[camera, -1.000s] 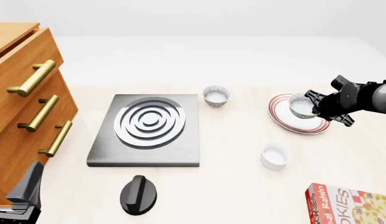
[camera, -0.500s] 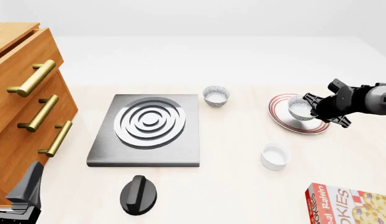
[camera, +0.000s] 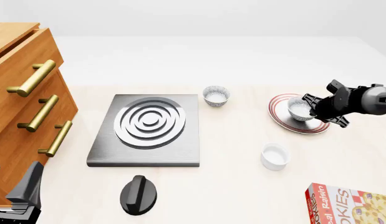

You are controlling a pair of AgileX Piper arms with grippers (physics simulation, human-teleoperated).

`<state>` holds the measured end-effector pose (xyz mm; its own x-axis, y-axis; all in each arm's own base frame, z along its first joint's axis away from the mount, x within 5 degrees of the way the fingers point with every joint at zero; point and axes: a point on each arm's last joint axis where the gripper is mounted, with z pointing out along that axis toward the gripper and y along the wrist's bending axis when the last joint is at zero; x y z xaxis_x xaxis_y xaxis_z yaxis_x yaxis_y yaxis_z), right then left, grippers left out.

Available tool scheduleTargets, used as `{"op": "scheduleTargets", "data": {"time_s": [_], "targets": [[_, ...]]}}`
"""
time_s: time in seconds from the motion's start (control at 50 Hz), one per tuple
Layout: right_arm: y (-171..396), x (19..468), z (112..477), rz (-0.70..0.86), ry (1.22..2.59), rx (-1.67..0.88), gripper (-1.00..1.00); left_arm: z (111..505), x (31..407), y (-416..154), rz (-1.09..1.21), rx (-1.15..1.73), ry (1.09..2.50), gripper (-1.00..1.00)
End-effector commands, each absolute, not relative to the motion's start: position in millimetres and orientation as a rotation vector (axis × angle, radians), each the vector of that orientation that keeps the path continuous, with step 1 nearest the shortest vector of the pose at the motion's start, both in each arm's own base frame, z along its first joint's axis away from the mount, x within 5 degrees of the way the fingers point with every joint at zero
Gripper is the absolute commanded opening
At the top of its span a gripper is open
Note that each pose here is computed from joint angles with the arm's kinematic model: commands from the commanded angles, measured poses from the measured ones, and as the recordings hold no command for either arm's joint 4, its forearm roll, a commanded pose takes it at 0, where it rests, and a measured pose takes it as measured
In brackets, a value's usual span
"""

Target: Pick the akita bowl next to the cookies box and place it on the plate.

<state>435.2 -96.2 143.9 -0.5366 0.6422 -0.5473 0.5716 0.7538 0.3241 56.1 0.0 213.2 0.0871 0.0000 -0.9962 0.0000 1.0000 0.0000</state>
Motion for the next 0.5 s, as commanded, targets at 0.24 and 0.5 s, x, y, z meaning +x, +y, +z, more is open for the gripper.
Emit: {"op": "scheduleTargets", "data": {"time_s": [0.24, 0.5], "targets": [[-96.8, 445.2, 145.2, 0.148, 2.266, 0.903, 1.00, 213.2, 56.1, 0.0, 0.000, 0.000, 1.484, 1.00], [-97.1, 439.3, 150.9, 0.146, 2.253, 0.893, 1.00, 213.2, 56.1, 0.0, 0.000, 0.000, 1.484, 1.00]]}}
